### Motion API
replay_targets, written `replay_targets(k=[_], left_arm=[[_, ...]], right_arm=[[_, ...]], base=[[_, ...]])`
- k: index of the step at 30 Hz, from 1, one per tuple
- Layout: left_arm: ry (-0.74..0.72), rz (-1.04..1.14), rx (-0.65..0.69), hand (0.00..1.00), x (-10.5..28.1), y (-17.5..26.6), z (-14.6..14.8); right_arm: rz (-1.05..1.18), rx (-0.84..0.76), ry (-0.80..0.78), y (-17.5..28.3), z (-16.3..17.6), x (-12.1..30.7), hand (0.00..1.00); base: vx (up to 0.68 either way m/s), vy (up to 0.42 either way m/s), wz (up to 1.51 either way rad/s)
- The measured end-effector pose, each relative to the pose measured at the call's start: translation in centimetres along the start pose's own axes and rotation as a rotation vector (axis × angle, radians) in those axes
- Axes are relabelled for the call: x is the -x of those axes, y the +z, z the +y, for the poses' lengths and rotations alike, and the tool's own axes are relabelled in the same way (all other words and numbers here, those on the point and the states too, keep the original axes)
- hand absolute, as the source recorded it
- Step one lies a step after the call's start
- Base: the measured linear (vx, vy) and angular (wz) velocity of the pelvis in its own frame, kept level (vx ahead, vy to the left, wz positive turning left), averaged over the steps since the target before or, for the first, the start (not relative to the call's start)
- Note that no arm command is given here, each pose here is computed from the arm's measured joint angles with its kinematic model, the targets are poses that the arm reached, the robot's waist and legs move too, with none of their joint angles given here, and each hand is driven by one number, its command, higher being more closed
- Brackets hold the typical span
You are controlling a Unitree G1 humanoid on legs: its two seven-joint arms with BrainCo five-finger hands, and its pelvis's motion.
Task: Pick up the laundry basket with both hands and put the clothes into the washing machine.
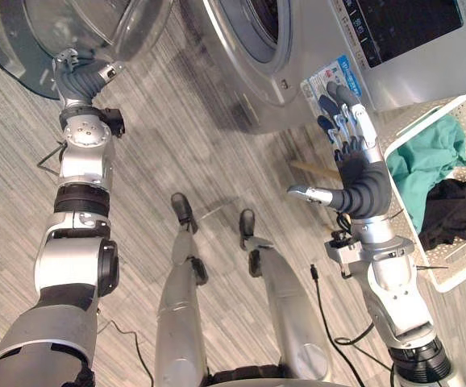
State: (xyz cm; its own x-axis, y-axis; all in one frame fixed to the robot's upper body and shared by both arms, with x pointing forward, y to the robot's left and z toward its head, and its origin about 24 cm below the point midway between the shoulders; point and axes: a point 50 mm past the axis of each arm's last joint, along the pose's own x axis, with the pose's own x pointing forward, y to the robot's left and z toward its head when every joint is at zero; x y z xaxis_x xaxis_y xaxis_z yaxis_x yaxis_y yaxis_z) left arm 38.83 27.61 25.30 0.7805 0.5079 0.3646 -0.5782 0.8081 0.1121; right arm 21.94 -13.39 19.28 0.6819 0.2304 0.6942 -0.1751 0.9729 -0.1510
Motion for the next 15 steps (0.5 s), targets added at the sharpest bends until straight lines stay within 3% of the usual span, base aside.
replay_targets(k=[4,8,13,15], left_arm=[[0.019,-0.033,0.003,0.00,0.2,0.5,0.2],[-0.054,-0.001,0.010,0.00,3.3,-2.8,-1.7],[-0.213,0.180,0.040,0.00,12.3,-10.4,-4.7],[-0.299,0.373,0.048,0.00,18.3,-14.9,-5.7]], right_arm=[[0.017,-0.012,-0.031,-0.1,0.0,0.5,0.00],[0.027,-0.026,-0.090,-0.3,0.1,0.8,0.00],[0.136,0.070,-0.184,-1.6,-1.3,2.4,0.00],[0.269,0.150,-0.215,-3.6,-2.0,3.9,0.00]], base=[[0.04,-0.014,0.06],[0.05,-0.022,0.13],[0.03,-0.017,0.23],[0.00,0.031,0.16]])
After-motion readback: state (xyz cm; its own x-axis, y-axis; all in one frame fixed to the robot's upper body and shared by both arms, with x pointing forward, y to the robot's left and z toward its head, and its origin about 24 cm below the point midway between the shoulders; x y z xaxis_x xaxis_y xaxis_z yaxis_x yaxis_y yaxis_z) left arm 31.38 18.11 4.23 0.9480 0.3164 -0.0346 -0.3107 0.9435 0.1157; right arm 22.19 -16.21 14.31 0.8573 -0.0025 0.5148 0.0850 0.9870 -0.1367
